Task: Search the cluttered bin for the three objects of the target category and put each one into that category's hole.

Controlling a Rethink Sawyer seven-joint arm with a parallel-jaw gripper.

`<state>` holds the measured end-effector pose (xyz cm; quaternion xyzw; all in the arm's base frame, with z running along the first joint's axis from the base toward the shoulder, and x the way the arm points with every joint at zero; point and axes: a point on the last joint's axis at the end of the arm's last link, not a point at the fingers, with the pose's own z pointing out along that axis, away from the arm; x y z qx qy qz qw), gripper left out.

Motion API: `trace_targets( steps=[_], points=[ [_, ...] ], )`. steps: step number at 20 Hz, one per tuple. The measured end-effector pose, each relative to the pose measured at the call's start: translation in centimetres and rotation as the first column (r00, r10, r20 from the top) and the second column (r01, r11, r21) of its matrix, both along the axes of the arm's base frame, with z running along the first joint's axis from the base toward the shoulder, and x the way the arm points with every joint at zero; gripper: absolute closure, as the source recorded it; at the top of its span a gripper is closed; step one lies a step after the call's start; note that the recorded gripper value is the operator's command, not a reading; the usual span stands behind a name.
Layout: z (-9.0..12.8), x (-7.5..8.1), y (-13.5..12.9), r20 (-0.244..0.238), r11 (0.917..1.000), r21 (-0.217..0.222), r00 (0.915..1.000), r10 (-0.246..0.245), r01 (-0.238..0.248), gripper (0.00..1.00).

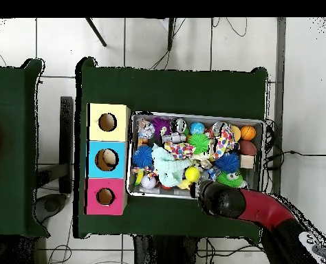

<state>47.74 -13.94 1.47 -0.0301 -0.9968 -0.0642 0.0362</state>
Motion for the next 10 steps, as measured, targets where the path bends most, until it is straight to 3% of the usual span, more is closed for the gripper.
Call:
trace_targets(
  steps=[10],
  points=[
    [0.1,-0.4,-2.8,0.008,0.9985,-0.007,0.9985,-0.053,0.054,0.0]
  ],
)
